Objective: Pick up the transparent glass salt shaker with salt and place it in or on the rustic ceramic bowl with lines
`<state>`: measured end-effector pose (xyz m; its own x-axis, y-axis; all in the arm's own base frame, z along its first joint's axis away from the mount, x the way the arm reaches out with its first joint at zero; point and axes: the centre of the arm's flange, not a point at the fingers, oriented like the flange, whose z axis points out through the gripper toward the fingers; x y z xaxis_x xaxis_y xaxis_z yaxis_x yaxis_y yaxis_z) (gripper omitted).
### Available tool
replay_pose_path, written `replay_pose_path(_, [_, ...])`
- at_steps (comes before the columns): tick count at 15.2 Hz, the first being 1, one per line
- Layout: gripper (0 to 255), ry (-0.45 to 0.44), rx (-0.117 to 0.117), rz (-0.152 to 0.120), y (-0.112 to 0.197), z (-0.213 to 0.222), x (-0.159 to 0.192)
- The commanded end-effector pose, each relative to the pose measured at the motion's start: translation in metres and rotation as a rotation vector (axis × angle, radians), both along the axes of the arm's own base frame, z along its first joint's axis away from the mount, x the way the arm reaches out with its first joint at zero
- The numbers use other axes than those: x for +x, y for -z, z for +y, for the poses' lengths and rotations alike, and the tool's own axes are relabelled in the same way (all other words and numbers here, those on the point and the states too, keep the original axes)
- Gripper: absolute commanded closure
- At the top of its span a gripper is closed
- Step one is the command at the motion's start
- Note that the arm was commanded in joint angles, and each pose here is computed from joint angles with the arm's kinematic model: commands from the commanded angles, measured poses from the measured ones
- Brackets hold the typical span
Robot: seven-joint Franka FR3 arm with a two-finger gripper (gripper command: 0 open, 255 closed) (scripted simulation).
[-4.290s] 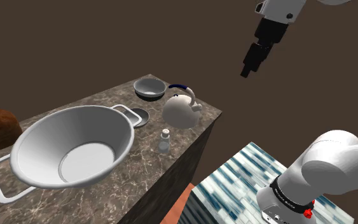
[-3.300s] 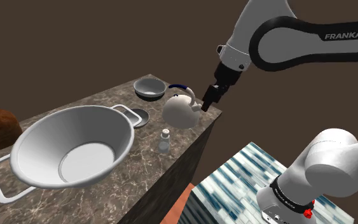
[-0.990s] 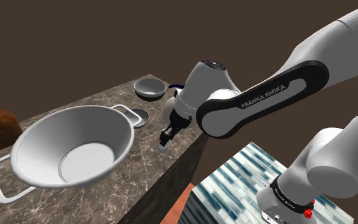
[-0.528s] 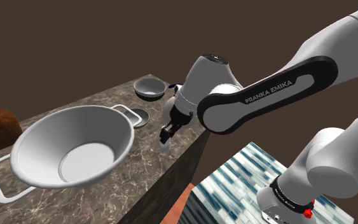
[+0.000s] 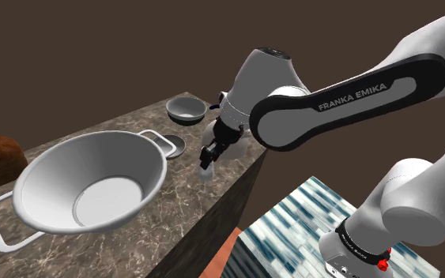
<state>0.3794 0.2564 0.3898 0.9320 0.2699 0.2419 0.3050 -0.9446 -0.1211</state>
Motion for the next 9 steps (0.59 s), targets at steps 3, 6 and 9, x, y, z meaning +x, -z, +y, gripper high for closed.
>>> replay_pose_path(3, [255,0.000,0.000,0.000,-0.023,0.000,-0.001])
replay_pose_path(6, [255,0.000,0.000,0.000,-0.039,0.000,-0.001])
replay_pose_path(9, [255,0.000,0.000,0.000,-0.055,0.000,-0.001])
